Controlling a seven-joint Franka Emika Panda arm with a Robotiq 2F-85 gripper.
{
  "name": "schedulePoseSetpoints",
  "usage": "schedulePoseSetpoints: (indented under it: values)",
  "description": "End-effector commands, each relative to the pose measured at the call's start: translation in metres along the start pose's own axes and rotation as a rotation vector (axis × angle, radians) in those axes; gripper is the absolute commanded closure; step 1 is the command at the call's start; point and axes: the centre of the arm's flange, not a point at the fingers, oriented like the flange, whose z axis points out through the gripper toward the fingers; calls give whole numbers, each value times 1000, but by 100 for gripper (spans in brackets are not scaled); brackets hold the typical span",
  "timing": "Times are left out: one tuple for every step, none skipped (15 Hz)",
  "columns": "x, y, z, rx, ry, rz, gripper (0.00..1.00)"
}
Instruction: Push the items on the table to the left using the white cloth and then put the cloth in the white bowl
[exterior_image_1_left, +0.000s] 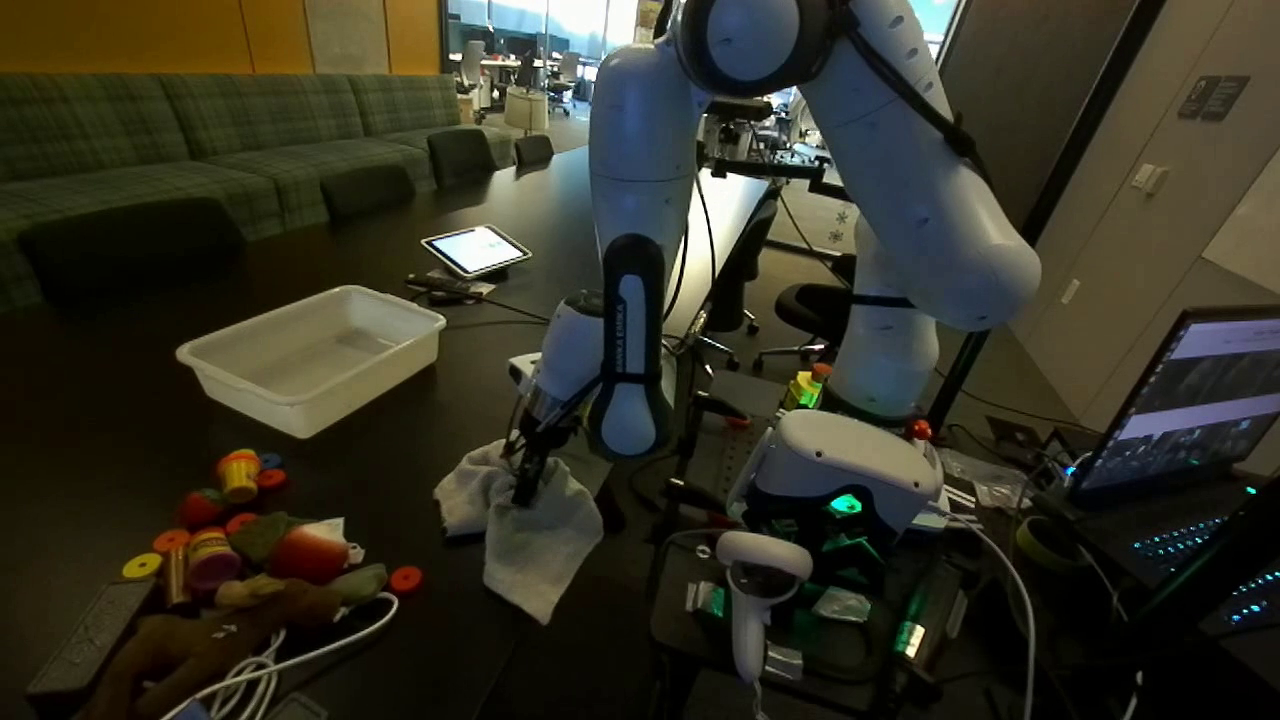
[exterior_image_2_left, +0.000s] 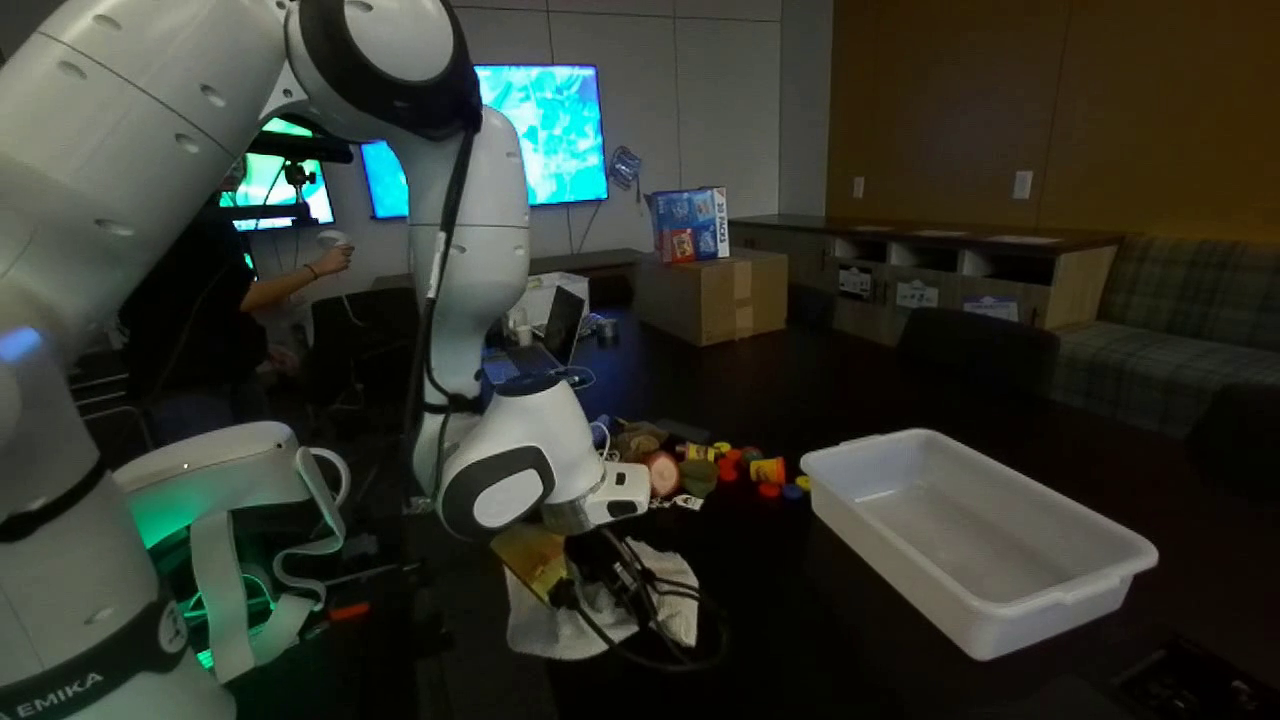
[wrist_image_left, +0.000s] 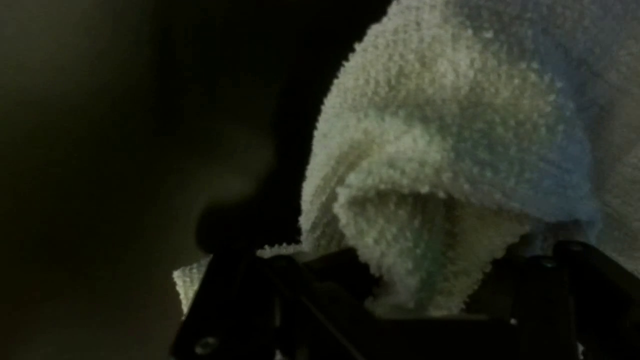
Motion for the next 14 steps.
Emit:
schedulePoseSetpoints:
  values:
    - [39, -52, -1, -3, 76, 47, 95]
    - [47, -62, -7, 4, 96, 68, 95]
    - [57, -73, -9, 14, 102, 87, 95]
    - [66, -84, -11, 16, 118, 113, 95]
    - [74, -94, -10, 19, 131, 144, 95]
    - [82, -100, -16, 35, 122, 171, 95]
    - [87, -108, -17, 36, 131, 206, 95]
    - [94, -115, -18, 52, 124, 237, 95]
    - [101, -122, -21, 68, 119, 269, 95]
    - [104, -128, -21, 85, 108, 295, 95]
    - [110, -135, -24, 102, 104, 314, 95]
    - [112, -140, -30, 120, 99, 327, 95]
    - [114, -146, -33, 132, 104, 335, 95]
    - [119, -152, -41, 148, 110, 342, 95]
